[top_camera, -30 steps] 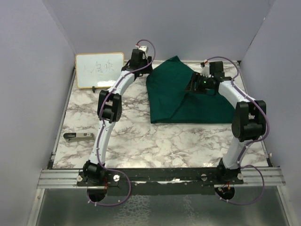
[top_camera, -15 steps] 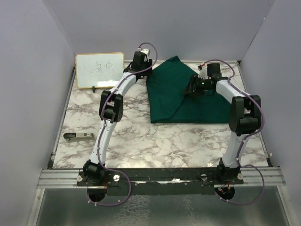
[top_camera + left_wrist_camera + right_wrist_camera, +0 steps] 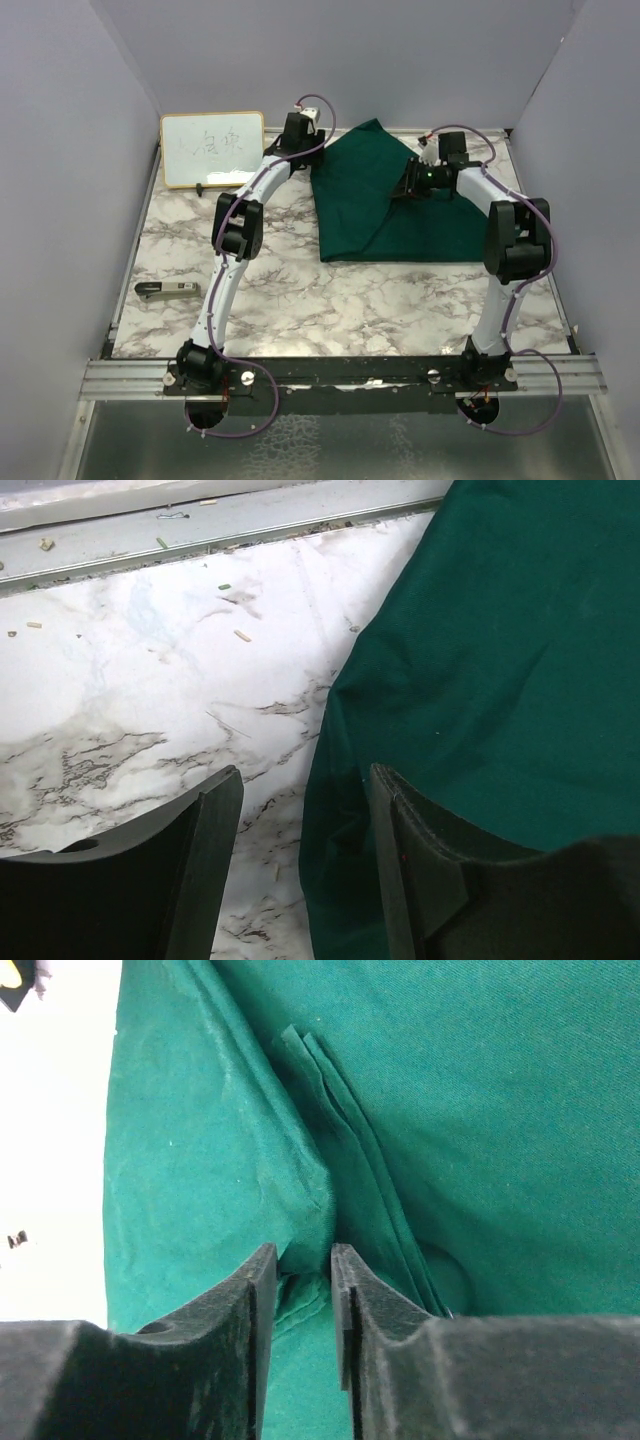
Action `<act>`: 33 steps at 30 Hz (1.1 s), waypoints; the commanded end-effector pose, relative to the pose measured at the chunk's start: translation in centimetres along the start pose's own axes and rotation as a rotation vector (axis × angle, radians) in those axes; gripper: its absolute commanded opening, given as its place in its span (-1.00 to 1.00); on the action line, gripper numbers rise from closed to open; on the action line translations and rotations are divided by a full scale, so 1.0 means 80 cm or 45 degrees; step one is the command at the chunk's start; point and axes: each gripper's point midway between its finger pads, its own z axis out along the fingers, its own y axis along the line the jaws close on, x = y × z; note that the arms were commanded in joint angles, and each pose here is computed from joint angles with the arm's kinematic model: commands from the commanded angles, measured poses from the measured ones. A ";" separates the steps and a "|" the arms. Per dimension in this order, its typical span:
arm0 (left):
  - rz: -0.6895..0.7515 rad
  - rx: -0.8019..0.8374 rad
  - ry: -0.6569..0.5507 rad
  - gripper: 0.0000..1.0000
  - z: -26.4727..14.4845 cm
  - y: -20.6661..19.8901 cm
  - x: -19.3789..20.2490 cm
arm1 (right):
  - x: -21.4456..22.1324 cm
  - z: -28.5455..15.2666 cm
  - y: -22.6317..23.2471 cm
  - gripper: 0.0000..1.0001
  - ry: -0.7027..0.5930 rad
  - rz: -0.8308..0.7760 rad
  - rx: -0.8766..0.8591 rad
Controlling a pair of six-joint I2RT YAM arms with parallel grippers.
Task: Prepare the surgical pack
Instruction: Pack the surgical kit at the center of the board.
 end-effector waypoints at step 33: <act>0.203 -0.263 -0.007 -0.21 0.001 0.050 -0.001 | -0.011 -0.047 -0.011 -0.99 -0.137 -0.010 0.111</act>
